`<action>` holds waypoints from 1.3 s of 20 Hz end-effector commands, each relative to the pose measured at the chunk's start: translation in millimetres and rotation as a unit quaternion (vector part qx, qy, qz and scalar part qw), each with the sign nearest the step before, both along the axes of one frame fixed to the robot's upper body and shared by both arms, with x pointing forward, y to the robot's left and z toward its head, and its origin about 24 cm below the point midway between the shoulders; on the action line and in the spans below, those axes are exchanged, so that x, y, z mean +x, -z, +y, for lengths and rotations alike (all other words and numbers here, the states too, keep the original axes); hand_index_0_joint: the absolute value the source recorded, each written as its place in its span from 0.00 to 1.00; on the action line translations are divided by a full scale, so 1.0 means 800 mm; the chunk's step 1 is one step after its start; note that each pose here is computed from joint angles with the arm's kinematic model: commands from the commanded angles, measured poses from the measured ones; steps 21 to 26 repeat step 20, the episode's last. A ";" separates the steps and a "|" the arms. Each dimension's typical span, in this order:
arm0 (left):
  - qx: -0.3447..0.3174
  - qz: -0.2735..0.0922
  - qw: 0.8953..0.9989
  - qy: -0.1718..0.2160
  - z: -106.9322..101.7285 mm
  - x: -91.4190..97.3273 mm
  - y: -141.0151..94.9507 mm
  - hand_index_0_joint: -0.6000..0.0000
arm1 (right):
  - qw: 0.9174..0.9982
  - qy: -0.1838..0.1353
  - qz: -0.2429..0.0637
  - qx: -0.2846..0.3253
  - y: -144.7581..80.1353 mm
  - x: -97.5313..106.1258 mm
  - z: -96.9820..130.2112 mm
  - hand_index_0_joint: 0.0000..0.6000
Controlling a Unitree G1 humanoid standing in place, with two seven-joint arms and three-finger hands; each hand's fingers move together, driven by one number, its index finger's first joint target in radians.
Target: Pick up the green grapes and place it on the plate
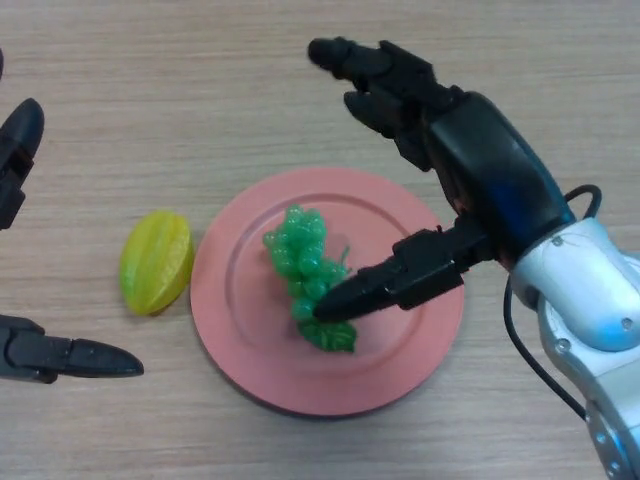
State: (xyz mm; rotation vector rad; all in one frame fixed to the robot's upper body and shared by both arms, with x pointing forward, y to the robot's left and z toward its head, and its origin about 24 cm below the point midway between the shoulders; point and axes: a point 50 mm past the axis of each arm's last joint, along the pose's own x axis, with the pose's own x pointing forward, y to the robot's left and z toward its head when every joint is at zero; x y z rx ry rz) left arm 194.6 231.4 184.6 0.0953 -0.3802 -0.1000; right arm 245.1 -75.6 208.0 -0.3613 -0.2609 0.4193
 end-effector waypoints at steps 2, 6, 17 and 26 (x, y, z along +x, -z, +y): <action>0.039 -0.113 0.993 0.003 -0.006 -0.019 -0.043 1.00 | 0.991 0.012 -0.126 0.051 -0.043 -0.026 -0.026 0.00; 0.046 -0.111 0.992 0.025 -0.018 -0.022 -0.049 1.00 | 0.985 0.042 -0.140 0.087 -0.036 -0.049 -0.050 0.00; 0.039 -0.108 0.993 0.011 -0.028 -0.025 -0.048 1.00 | 0.989 0.057 -0.111 0.085 -0.014 -0.072 -0.069 0.00; 0.039 -0.116 0.992 0.006 -0.027 -0.030 -0.048 1.00 | 0.989 0.048 -0.110 0.085 -0.013 -0.074 -0.072 0.00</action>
